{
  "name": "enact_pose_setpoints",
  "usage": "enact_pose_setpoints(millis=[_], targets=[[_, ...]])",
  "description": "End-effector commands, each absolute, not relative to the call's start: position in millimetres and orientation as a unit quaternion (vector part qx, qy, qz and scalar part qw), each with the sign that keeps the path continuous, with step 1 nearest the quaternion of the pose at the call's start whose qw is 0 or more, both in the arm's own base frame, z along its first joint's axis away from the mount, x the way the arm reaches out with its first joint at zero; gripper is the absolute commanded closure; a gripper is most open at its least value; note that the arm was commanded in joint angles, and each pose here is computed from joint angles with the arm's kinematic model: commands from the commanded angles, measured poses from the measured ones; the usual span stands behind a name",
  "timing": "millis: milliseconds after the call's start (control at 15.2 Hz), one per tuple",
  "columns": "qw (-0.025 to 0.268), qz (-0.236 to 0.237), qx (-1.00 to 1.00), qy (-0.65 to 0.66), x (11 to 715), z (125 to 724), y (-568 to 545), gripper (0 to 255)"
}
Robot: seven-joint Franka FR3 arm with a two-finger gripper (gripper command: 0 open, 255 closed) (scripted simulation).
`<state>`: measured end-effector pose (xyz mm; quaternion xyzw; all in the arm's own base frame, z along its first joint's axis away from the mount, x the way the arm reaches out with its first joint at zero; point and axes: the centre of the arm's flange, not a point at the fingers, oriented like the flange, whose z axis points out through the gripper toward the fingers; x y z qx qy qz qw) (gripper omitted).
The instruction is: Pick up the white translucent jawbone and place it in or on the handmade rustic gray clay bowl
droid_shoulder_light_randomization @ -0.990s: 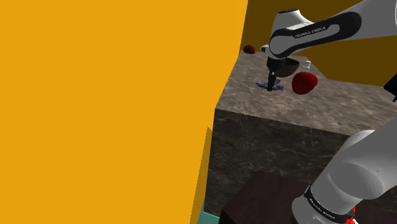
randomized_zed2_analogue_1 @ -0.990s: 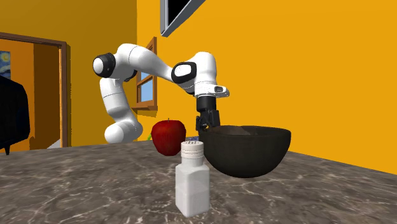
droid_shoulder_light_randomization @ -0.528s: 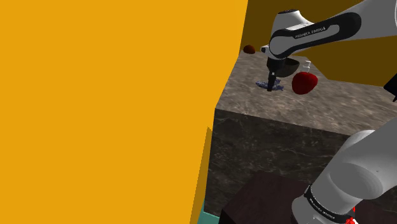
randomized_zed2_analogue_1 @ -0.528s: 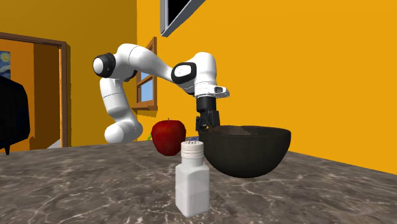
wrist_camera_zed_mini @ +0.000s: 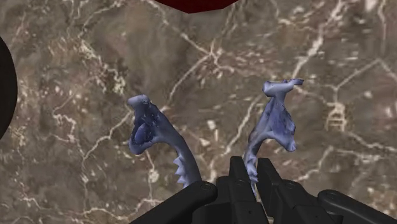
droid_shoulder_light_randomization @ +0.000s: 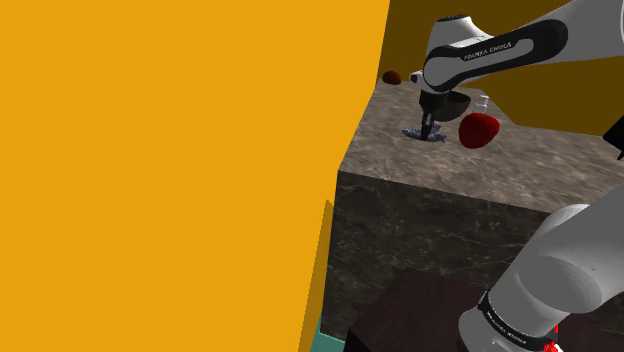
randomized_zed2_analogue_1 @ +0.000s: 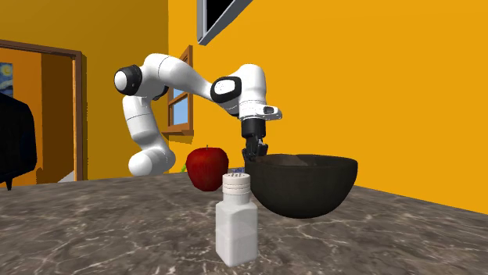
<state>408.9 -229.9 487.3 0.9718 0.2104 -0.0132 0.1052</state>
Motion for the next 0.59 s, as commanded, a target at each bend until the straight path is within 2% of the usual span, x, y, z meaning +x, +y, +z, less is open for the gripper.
enact_pose_setpoints(millis=[0, 528], targets=[[0.105, -0.013, 0.972, 0.211, 408.9, 487.2, -229.8, 255], [0.105, -0.013, 0.972, 0.211, 408.9, 524.1, -229.8, 255]])
